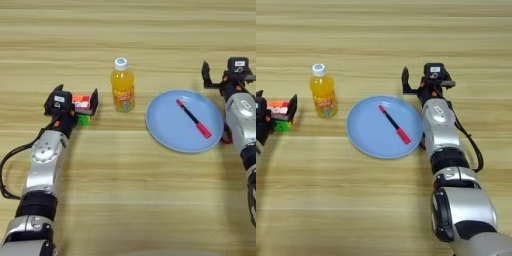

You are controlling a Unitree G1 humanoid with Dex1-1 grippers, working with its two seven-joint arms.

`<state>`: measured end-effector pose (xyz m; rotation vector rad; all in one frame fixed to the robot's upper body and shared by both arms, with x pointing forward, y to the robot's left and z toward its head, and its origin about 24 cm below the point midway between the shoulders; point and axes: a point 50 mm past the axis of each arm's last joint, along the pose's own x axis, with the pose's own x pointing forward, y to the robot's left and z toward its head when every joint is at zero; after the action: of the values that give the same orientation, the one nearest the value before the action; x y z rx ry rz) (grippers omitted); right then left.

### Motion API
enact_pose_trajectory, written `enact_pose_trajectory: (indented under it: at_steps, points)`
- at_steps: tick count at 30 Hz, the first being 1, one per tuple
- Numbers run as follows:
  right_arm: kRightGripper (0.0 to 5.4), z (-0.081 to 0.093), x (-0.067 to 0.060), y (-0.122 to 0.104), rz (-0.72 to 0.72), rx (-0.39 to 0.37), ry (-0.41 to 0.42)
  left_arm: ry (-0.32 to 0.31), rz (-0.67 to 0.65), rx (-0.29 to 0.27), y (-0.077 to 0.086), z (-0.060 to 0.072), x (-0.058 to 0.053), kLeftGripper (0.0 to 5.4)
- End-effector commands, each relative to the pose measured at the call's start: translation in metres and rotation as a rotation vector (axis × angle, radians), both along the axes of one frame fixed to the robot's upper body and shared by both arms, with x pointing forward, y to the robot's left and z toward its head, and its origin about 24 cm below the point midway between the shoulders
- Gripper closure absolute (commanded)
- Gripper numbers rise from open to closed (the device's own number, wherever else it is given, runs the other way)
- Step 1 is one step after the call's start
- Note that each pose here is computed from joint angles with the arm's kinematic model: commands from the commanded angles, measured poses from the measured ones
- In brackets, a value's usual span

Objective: Move the objects on the table

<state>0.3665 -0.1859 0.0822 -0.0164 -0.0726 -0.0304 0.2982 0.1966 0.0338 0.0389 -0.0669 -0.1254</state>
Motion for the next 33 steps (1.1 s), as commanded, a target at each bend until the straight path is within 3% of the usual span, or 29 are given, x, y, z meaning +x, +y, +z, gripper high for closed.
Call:
enact_pose_trajectory:
  at_steps: [1, 33]
  points:
    - [0.0, 0.0069, 0.0033, 0.002, -0.002, 0.003, -0.022, 0.002, 0.005, 0.011, 0.0005, -0.0004, 0.0025, 0.02]
    - [0.0, 0.0081, 0.0031, 0.0011, -0.006, 0.007, -0.029, 0.04, 0.041, 0.005, 0.0038, -0.0098, 0.0043, 0.02]
